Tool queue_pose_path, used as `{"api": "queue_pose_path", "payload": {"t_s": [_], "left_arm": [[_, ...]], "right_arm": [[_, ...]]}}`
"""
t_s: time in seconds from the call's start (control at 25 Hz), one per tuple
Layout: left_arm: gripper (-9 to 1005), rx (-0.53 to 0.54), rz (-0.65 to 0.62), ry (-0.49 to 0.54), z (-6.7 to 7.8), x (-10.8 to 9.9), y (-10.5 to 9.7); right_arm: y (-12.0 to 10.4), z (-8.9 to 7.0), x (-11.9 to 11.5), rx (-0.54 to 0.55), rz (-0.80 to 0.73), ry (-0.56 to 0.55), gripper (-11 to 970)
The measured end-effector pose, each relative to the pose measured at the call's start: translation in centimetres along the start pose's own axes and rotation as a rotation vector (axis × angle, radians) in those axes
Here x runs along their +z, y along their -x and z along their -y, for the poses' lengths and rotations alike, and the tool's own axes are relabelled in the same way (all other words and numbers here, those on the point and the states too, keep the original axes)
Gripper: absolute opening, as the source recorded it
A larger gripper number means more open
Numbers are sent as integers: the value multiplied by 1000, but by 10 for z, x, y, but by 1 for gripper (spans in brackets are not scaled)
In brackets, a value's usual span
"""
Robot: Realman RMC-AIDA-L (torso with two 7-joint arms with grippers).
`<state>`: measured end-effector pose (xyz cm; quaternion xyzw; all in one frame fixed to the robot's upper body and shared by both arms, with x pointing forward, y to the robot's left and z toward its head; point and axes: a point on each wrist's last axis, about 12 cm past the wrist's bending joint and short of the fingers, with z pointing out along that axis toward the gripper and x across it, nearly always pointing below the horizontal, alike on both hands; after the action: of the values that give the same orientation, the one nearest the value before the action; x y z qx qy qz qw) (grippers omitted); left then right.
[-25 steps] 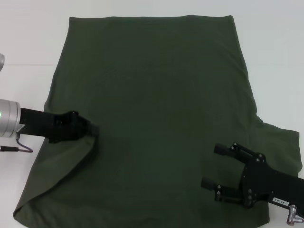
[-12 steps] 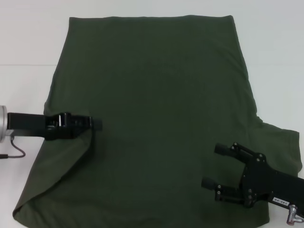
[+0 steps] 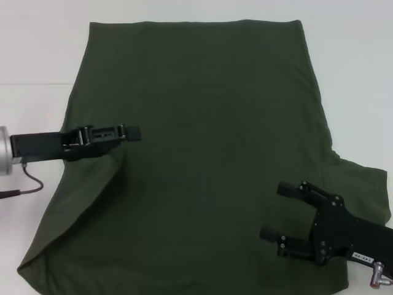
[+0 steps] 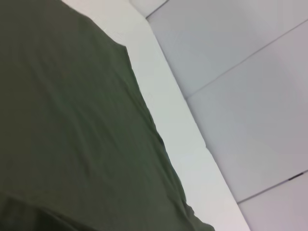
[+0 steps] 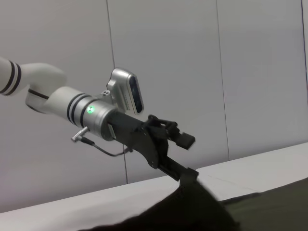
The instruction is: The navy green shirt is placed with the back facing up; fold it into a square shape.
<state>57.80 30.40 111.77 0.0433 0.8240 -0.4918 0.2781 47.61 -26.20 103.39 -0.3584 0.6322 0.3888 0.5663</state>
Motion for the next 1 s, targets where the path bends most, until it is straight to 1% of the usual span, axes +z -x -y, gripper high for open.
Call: {"api": "queue_pose_path", "payload": {"t_s": [0.04,0.2,0.28,0.4,0.48,0.6,0.72,0.84,1.0], "left_arm": [[907,7,6,5,-1,2,-1],[906,29,-10,89,-8,19,-8],[906,34,-13,112,-10,23,-9],[905,47,-11,111,-10,24,-10],[905,75,-21,85,-7,21,-10],[905,198,-49,11,1,8,-12],[906,396,-71,-39,7,-8,-19],[906,510,-95,-33,5,-21,-31],[906,622,-111,-45,-2,-39,-51]], "right_arm": [[0,0,0,-1,0,0,915],[0,0,0,-1,1,1,914],[0,-1,1,3,2,2,914],[-1,-1,1,4,2,1,914],[-1,-1,0,3,0,-2,913],[-2,-1,-2,4,-3,-6,913],[-2,-1,-3,2,-6,-10,913],[-2,0,-4,0,-8,-12,912],[-3,-1,-4,-3,-13,-8,912]]}}
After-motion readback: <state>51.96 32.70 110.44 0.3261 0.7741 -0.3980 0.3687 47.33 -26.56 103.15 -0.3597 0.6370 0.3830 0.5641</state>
